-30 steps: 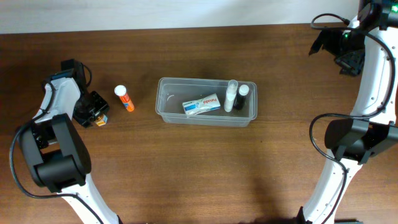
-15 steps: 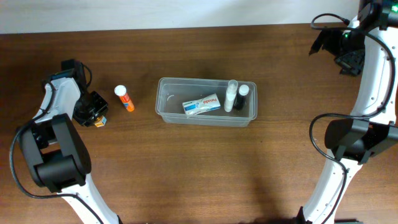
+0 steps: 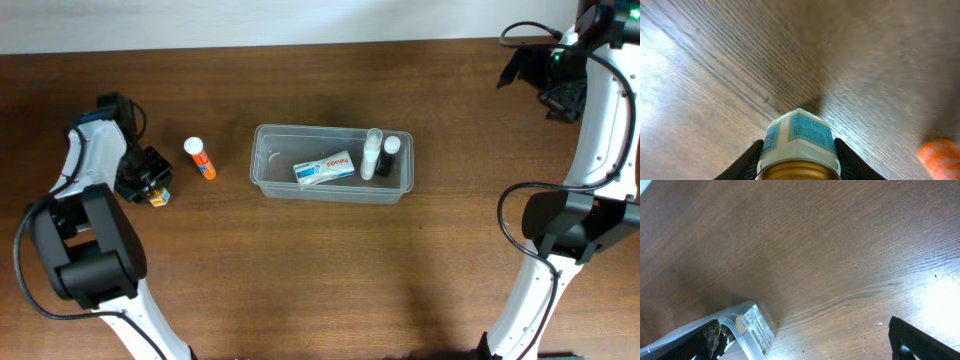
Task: Pack container
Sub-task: 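Close the left gripper around the jar and lift it, then carry the gold-lidded jar with the left gripper over the clear container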
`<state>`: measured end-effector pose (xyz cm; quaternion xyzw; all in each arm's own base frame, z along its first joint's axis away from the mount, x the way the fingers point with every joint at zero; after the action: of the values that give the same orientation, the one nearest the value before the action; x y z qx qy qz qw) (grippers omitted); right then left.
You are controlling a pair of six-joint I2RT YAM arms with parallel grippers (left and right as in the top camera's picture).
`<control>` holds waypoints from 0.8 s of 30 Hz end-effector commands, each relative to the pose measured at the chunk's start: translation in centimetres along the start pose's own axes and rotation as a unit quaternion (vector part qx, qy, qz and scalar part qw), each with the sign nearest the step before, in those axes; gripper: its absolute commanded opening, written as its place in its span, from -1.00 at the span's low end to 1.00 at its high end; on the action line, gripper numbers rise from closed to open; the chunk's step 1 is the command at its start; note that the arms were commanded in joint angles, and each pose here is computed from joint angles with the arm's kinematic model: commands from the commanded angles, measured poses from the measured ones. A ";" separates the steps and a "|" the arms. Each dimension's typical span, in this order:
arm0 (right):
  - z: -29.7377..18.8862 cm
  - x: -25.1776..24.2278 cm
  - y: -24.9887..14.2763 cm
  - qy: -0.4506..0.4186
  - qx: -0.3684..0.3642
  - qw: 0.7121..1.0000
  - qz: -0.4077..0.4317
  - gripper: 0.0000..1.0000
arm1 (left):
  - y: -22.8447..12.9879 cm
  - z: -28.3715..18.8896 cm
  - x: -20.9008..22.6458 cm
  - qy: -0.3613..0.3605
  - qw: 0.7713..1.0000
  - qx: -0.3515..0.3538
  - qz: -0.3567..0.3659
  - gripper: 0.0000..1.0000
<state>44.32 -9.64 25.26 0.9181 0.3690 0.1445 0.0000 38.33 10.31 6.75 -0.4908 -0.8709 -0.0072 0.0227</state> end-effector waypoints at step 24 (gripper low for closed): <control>-0.3 -0.2 -0.1 -0.006 -0.003 1.000 0.002 0.97 | -1.9 -27.9 -3.6 -0.146 0.963 -0.196 0.114 -0.41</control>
<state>44.31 -9.63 25.26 0.9183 0.3686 0.1443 -0.0001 40.51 8.55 30.26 -0.5416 -0.8254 -0.0920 -0.1303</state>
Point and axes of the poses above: each gripper's point midway between its finger pads, its own z axis out along the fingers, its own x axis along the line the jaws close on, y = z × x, the point moved 4 cm from there along -z, back along the fingers, and after that the axes turned 13 degrees about z, right-handed, at the moved point
